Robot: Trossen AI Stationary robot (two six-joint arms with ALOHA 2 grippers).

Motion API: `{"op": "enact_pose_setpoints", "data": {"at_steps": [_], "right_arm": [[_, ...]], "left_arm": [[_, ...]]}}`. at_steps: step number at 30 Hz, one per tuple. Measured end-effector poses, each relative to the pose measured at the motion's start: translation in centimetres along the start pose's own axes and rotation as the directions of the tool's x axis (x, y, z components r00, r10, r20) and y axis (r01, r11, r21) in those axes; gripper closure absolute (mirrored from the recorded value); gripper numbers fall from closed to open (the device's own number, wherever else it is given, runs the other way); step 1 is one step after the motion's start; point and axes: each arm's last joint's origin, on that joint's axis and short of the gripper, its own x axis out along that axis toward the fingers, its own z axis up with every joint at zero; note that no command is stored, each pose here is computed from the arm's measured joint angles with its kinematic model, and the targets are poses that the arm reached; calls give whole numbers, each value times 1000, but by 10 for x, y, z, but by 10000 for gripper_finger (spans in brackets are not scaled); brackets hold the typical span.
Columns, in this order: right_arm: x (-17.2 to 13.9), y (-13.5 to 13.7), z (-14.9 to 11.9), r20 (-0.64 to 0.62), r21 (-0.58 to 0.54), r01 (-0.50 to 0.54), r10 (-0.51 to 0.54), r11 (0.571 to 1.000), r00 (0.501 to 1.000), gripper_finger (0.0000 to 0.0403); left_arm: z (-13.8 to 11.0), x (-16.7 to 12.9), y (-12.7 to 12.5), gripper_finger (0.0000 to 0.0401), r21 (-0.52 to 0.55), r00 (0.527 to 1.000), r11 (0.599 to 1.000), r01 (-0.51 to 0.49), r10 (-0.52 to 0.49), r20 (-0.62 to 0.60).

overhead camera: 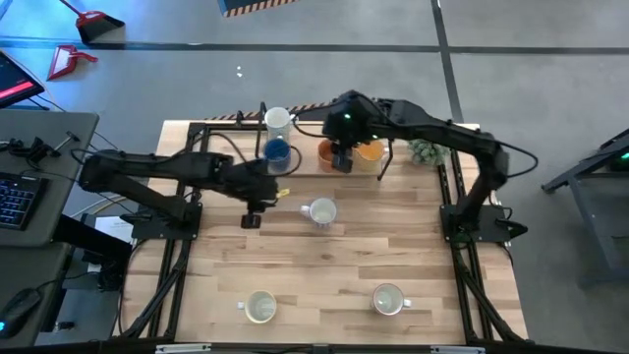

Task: Place coffee mugs
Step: Adjust the orange mug on the shelf

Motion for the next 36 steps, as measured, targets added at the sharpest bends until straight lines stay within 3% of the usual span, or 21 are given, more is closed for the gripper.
{"op": "enact_pose_setpoints", "data": {"at_steps": [3, 9, 12, 16, 21, 28, 36], "right_arm": [[8, -3, 17, 24, -36, 3, -2, 999, 1000, 270], [17, -7, 39, 64, 10, 31, -31, 999, 997, 270], [14, -10, 41, 81, -9, 40, -39, 999, 996, 270], [15, -21, 32, 10, 46, 22, -22, 999, 1000, 270], [41, -41, 16, -114, 164, 19, 0, 986, 994, 270], [89, -49, -1, -245, 160, 6, 34, 987, 969, 270], [111, -73, -18, -318, 172, 39, 18, 984, 948, 270]], "left_arm": [[-12, -10, 0, 281, 30, 1000, 1000, -2, 1, 18], [-18, -25, 3, 281, 182, 997, 983, -23, 9, 77], [-16, -26, 4, 281, 150, 996, 988, -28, 14, 93], [-17, -26, 3, 281, 106, 996, 994, -20, 11, 83], [-18, -25, 5, 281, 116, 997, 993, -36, 28, 73], [-20, -24, 7, 281, 102, 998, 994, -35, 31, 46], [-21, -25, 4, 281, 88, 999, 996, -21, 18, 35]]}}
